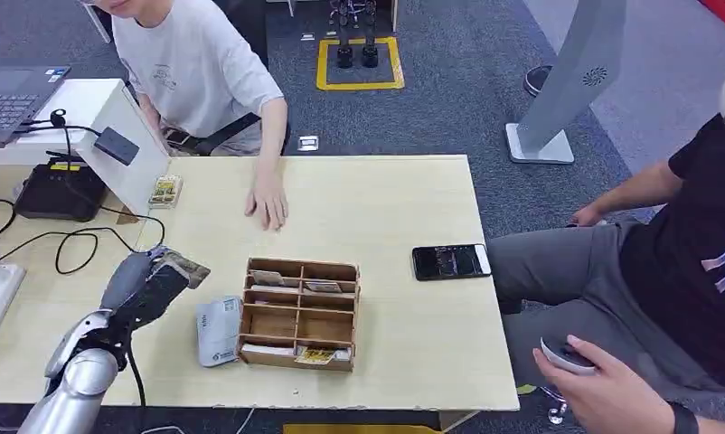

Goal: Pass the card to the sensor for recognition and then transmit it.

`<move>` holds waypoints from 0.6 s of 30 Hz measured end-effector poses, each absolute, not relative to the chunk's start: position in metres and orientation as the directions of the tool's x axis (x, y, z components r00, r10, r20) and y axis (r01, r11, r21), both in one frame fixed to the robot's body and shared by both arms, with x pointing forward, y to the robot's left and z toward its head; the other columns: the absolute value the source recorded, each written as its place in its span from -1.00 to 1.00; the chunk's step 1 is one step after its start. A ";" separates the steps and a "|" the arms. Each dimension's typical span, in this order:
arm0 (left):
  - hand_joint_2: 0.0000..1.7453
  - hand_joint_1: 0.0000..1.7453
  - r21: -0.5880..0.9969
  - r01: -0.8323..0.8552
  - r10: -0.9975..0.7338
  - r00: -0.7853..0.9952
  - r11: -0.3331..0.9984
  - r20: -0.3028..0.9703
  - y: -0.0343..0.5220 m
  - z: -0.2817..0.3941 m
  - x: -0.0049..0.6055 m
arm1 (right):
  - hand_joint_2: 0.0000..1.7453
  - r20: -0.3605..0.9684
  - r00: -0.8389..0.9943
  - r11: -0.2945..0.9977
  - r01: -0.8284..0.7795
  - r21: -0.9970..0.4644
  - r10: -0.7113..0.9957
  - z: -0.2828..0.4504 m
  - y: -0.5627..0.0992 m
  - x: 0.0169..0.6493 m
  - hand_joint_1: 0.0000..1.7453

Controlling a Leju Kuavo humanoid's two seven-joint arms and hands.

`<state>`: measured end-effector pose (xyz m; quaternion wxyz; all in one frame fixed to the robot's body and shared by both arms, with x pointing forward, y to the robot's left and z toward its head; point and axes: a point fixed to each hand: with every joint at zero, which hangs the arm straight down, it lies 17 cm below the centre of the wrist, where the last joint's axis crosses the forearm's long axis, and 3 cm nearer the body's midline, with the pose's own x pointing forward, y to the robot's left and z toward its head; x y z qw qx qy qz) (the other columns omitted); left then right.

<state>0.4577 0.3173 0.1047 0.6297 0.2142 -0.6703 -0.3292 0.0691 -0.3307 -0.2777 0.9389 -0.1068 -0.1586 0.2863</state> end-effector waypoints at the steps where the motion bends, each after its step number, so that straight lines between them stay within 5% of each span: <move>1: 1.00 1.00 0.702 0.145 -0.694 -0.106 0.697 0.712 0.318 0.100 0.453 | 1.00 0.236 0.786 0.813 -0.504 -0.291 0.571 -0.278 -0.331 0.068 -1.00; 18: 1.00 1.00 0.723 0.201 -0.733 -0.032 0.661 0.679 0.312 0.060 0.422 | 1.00 0.235 0.784 0.812 -0.507 -0.290 0.574 -0.278 -0.330 0.068 -1.00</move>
